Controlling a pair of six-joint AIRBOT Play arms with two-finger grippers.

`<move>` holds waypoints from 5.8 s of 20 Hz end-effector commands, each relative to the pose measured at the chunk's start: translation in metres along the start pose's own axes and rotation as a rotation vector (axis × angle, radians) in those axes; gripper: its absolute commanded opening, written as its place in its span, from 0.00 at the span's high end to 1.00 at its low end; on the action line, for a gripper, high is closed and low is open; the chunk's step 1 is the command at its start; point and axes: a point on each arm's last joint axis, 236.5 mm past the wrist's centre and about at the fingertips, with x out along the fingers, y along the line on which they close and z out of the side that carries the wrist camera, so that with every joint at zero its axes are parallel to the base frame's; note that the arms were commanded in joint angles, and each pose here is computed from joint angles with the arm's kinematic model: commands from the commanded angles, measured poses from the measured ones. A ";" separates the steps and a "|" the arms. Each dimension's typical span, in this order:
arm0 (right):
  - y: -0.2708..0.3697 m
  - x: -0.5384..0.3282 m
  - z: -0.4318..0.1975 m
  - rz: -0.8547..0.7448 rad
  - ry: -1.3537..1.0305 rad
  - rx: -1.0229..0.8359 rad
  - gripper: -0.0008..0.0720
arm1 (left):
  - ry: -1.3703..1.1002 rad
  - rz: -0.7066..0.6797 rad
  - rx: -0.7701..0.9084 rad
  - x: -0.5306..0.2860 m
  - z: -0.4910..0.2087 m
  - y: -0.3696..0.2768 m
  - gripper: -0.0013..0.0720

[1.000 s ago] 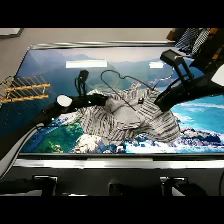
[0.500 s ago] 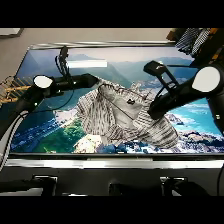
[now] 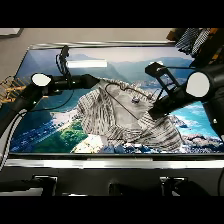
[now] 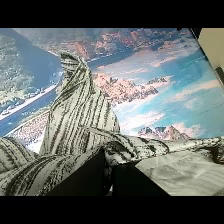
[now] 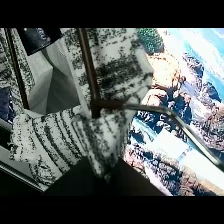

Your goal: Fold the clothes and pants, and hang the long-sleeved shirts on hangers.

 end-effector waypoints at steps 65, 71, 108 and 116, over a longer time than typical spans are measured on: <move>0.110 0.021 0.123 0.073 -0.414 -0.932 0.96 | 0.340 -0.026 0.928 -0.130 -0.065 -0.018 0.01; 0.108 0.016 0.138 0.028 -0.475 -0.957 0.96 | 0.358 -0.129 0.871 -0.115 -0.078 -0.021 0.01; -0.028 0.009 0.090 0.133 -0.440 -0.448 0.09 | 0.365 -0.204 0.896 -0.104 -0.090 -0.049 0.96; -0.007 0.052 0.095 0.294 -0.427 -0.546 0.13 | 0.365 -0.204 0.896 -0.104 -0.090 -0.049 0.96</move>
